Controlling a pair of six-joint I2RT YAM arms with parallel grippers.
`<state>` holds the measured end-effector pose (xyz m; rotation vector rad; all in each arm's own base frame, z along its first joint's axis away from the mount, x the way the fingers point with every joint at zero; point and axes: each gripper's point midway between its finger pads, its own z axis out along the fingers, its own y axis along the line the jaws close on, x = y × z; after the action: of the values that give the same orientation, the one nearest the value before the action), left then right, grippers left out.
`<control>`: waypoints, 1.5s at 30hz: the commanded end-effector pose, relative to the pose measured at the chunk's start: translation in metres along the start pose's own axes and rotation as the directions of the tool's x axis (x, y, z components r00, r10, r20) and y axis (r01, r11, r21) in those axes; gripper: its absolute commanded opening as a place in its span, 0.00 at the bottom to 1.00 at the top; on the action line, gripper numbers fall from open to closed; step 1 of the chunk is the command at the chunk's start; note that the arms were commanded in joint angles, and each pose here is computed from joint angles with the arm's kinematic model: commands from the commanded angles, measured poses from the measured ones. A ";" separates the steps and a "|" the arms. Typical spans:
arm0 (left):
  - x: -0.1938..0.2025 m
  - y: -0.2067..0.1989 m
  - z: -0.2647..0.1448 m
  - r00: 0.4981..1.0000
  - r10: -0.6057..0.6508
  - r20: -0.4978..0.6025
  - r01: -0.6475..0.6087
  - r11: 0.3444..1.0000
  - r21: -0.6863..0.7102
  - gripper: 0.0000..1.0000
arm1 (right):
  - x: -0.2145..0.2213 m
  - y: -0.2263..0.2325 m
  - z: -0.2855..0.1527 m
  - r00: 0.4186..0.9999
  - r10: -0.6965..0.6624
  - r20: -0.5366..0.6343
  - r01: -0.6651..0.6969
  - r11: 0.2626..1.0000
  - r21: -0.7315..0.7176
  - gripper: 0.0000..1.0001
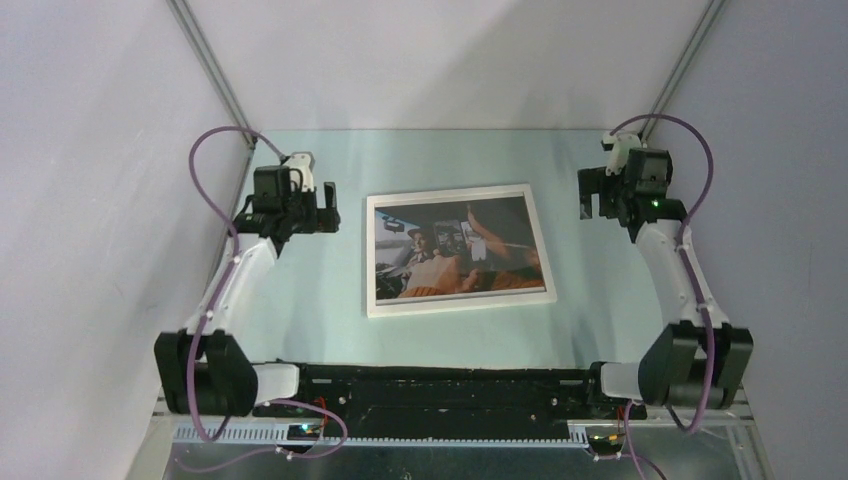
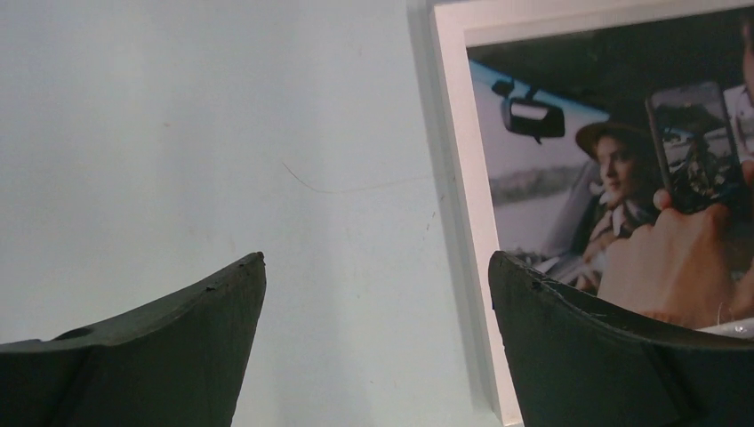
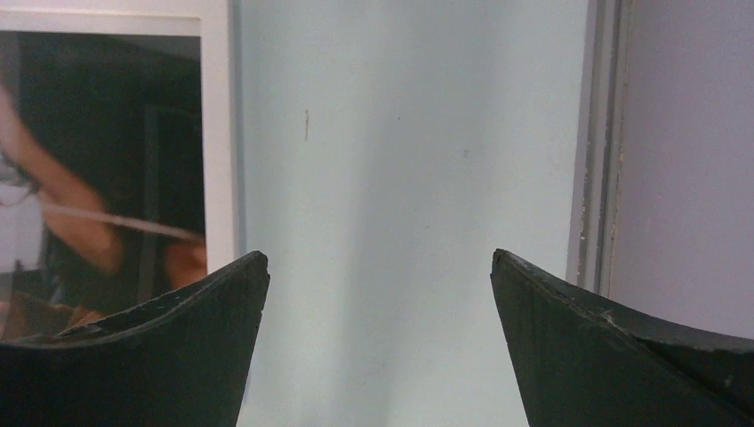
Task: Put the photo into the frame
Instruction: Adjust the photo frame at the center of the board, then reset both arms
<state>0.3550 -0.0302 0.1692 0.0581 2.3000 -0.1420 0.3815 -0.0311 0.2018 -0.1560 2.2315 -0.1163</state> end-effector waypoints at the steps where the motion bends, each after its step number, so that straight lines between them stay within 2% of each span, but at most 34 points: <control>1: -0.031 0.010 -0.034 0.984 0.003 0.179 0.007 0.999 -0.050 1.00 | -0.016 0.003 -0.036 0.992 0.027 0.121 -0.027 1.000 -0.002 1.00; 7: -0.044 0.014 -0.076 0.951 0.040 0.306 -0.014 0.996 -0.085 1.00 | -0.021 0.007 -0.093 0.968 0.041 0.246 -0.042 0.999 -0.001 0.99; 13: -0.043 0.016 -0.113 0.912 0.086 0.400 -0.038 0.991 -0.126 1.00 | -0.008 0.020 -0.119 0.946 0.018 0.324 -0.008 0.999 -0.034 0.99; 23: -0.034 0.021 -0.157 0.852 0.144 0.504 -0.049 0.979 -0.197 1.00 | 0.029 0.040 -0.113 0.969 0.052 0.240 -0.023 0.992 -0.120 1.00; 27: -0.030 0.023 -0.172 0.826 0.141 0.545 -0.029 0.977 -0.210 1.00 | 0.035 0.043 -0.117 0.958 0.048 0.282 -0.013 0.992 -0.126 0.99; 32: -0.017 0.015 -0.175 0.812 0.130 0.569 -0.038 0.985 -0.170 1.00 | 0.046 0.038 -0.119 0.951 0.073 0.299 -0.048 0.995 -0.093 0.99; 37: 0.005 0.010 -0.156 0.828 0.138 0.543 -0.071 0.987 -0.142 1.00 | 0.052 0.037 -0.125 0.951 0.074 0.301 -0.046 0.994 -0.100 1.00; 45: 0.017 0.009 -0.135 0.841 0.164 0.515 -0.111 0.985 -0.132 1.00 | 0.053 0.035 -0.129 0.950 0.041 0.311 -0.015 0.996 -0.085 0.99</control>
<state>0.2395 -0.0032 0.2344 0.0798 1.8000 0.0206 0.2459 -0.0018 0.2299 -0.1449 1.9491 0.0209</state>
